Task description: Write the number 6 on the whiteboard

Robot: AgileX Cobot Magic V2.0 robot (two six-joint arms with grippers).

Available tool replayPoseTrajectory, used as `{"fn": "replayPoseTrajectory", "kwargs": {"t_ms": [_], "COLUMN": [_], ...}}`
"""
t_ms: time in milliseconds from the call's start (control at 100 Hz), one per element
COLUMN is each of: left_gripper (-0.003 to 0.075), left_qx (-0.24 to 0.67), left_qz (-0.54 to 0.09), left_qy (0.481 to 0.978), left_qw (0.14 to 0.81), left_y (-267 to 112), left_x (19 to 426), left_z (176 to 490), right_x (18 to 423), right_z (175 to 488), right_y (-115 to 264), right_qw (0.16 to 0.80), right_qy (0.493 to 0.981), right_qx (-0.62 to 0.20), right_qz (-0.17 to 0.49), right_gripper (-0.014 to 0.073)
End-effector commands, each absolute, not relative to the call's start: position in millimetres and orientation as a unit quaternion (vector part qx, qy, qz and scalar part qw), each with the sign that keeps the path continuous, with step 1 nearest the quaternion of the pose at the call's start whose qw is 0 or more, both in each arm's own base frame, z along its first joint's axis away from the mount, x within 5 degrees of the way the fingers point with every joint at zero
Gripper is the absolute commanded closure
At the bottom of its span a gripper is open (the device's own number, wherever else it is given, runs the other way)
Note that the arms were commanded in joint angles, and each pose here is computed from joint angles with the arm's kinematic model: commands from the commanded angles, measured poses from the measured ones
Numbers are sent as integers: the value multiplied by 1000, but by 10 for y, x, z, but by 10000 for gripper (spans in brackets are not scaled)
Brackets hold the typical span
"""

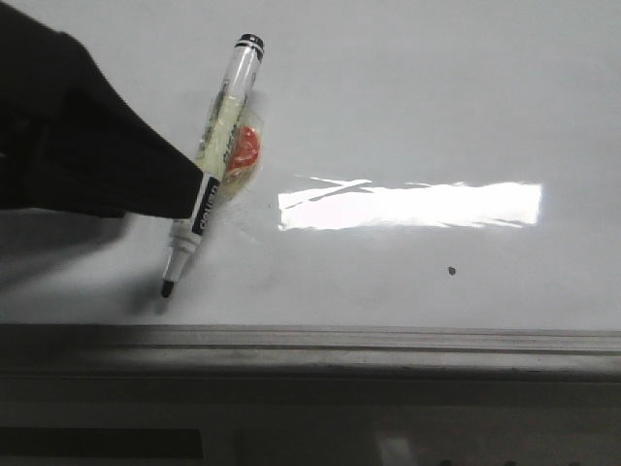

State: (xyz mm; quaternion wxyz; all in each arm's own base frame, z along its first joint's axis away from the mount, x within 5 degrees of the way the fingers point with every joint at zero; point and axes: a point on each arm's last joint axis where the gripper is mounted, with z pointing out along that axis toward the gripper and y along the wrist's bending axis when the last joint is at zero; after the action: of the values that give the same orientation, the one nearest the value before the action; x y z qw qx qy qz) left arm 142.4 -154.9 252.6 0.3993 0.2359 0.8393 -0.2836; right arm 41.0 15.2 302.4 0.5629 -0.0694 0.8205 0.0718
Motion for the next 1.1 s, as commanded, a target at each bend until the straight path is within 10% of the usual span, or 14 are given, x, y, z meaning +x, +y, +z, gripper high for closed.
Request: {"fn": "replayPoseTrajectory", "kwargs": {"t_ms": [0, 300, 520, 1090], "left_gripper": [337, 361, 743, 740], "left_qx": [212, 202, 206, 399], "left_qz": [-289, -269, -269, -294], "left_qy": [825, 834, 843, 753], "left_qw": [438, 437, 419, 433], "left_y": [-1596, -1653, -1672, -1699], "left_x": [1513, 1618, 1614, 1087], "left_z": [2646, 2523, 2470, 2772], "right_x": [438, 440, 436, 535], "right_z": [3179, 3183, 3192, 3295], "right_y": [147, 146, 162, 576], "right_qw": [596, 598, 599, 592], "right_qy": [797, 796, 794, 724], "right_qx": [-69, -69, -69, -272], "right_qz": [68, 68, 79, 226], "right_gripper": [146, 146, 146, 146]}}
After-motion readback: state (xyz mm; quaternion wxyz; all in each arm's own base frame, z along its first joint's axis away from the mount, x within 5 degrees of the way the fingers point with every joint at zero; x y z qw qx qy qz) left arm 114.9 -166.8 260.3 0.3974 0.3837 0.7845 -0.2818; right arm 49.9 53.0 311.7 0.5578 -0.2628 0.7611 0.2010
